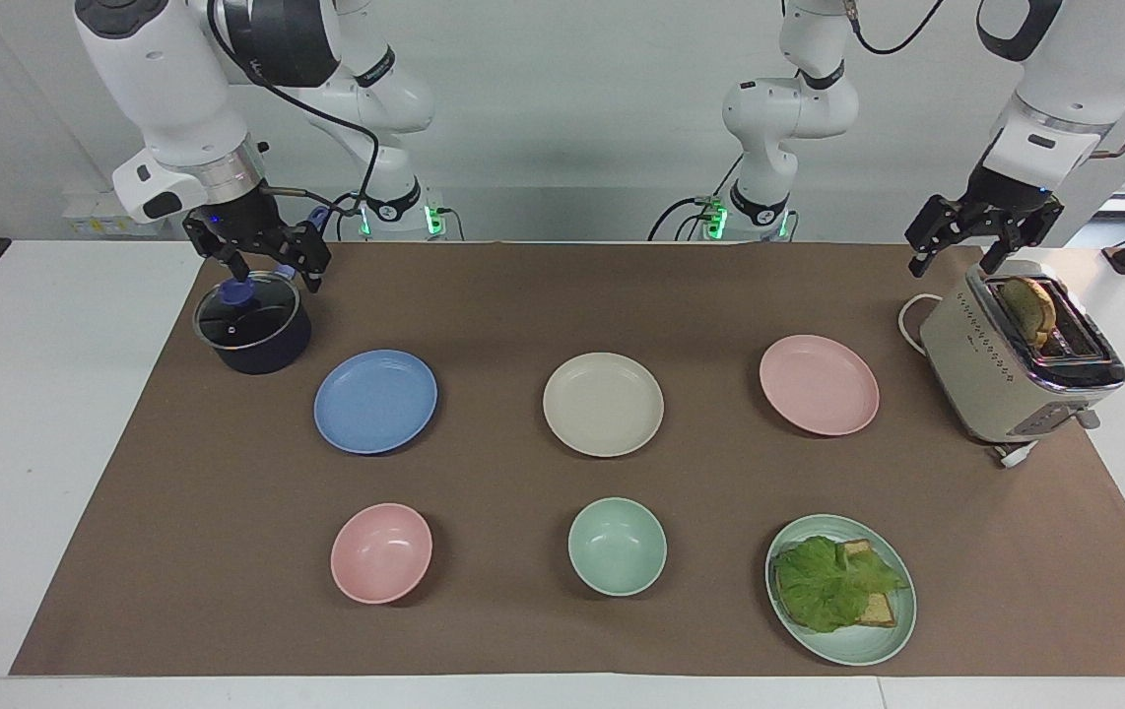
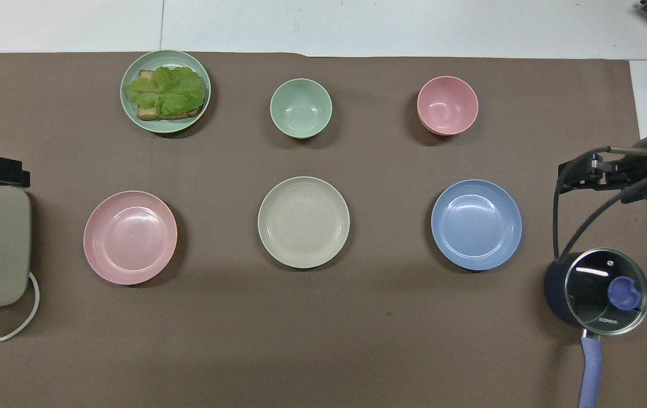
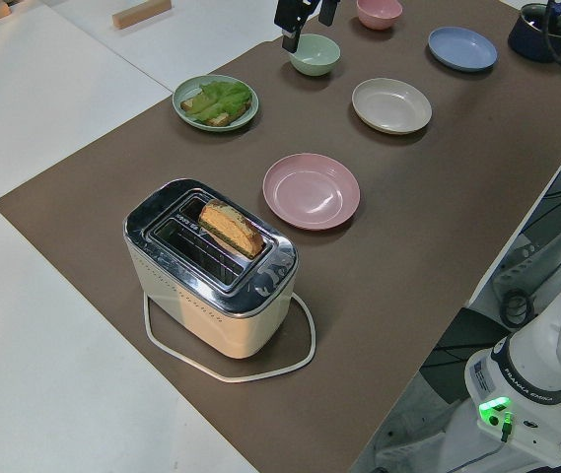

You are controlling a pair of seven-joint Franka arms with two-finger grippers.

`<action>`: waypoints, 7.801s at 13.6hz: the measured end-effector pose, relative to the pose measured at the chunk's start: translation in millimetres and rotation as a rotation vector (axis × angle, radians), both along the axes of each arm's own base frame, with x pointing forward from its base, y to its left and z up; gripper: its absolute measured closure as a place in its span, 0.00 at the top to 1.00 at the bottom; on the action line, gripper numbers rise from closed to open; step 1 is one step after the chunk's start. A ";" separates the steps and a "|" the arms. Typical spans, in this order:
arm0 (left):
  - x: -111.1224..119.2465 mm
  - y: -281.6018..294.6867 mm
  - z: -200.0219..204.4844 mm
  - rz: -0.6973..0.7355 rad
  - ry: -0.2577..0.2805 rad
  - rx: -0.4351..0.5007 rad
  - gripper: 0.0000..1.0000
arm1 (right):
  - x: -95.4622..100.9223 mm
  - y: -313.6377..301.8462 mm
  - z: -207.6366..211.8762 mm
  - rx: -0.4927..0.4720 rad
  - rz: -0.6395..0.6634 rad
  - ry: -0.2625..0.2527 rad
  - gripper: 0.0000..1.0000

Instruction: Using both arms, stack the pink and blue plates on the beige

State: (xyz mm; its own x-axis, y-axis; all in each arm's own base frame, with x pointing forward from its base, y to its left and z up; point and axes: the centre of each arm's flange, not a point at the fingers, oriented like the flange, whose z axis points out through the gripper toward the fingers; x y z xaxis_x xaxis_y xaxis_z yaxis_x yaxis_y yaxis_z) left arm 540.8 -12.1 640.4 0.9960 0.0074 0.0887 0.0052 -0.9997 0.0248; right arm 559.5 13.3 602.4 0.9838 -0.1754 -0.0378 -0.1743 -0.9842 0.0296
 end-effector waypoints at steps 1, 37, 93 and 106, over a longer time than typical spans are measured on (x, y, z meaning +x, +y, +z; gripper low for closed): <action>0.0 0.0 0.0 0.000 0.000 0.000 1.00 | 0.0 0.0 0.0 0.000 0.000 0.000 1.00; -1.0 47.5 -321.5 0.091 0.316 0.006 0.15 | 2.3 0.8 1.8 0.001 0.002 -0.022 1.00; 22.9 -13.6 -29.6 0.006 0.033 0.049 1.00 | -10.7 -86.2 -303.1 0.301 0.180 -0.115 0.55; 22.8 -12.6 -29.7 0.010 0.035 0.048 1.00 | 20.6 0.4 -178.6 0.356 0.196 -0.156 0.03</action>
